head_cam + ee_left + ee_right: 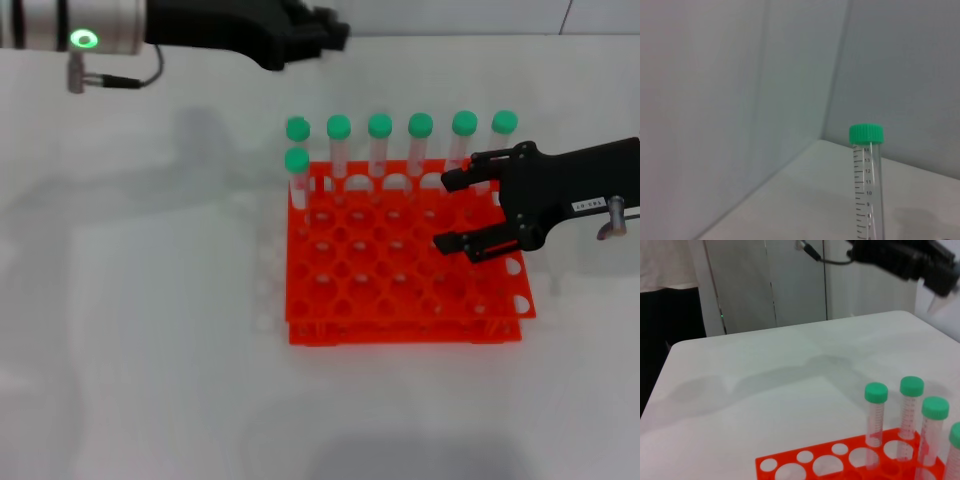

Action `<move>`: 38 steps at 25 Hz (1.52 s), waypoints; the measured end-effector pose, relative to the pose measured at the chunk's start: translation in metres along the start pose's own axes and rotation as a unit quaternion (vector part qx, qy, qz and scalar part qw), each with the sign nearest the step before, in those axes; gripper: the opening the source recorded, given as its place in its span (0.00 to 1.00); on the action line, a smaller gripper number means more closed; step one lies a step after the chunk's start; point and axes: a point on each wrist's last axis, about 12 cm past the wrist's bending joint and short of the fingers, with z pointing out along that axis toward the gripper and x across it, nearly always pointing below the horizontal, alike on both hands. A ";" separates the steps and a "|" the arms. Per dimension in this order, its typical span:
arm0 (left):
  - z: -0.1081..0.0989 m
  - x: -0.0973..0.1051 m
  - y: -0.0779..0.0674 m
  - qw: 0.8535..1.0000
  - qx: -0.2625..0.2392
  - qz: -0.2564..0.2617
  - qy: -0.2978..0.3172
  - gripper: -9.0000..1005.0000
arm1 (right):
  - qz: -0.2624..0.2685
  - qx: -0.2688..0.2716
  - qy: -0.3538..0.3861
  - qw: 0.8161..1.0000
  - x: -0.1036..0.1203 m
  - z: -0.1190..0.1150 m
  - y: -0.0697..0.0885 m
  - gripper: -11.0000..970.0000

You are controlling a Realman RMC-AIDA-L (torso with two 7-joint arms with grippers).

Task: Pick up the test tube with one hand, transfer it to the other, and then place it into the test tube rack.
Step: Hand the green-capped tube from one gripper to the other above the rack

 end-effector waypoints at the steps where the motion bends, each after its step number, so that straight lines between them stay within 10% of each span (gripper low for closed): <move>1: 0.005 0.000 -0.001 1.000 0.011 0.006 0.008 0.20 | -0.001 0.001 0.000 1.000 -0.001 0.000 -0.001 0.79; 38: 0.030 0.046 -0.019 0.994 0.047 0.060 0.082 0.20 | 0.089 0.034 -0.050 0.994 -0.012 -0.058 -0.016 0.78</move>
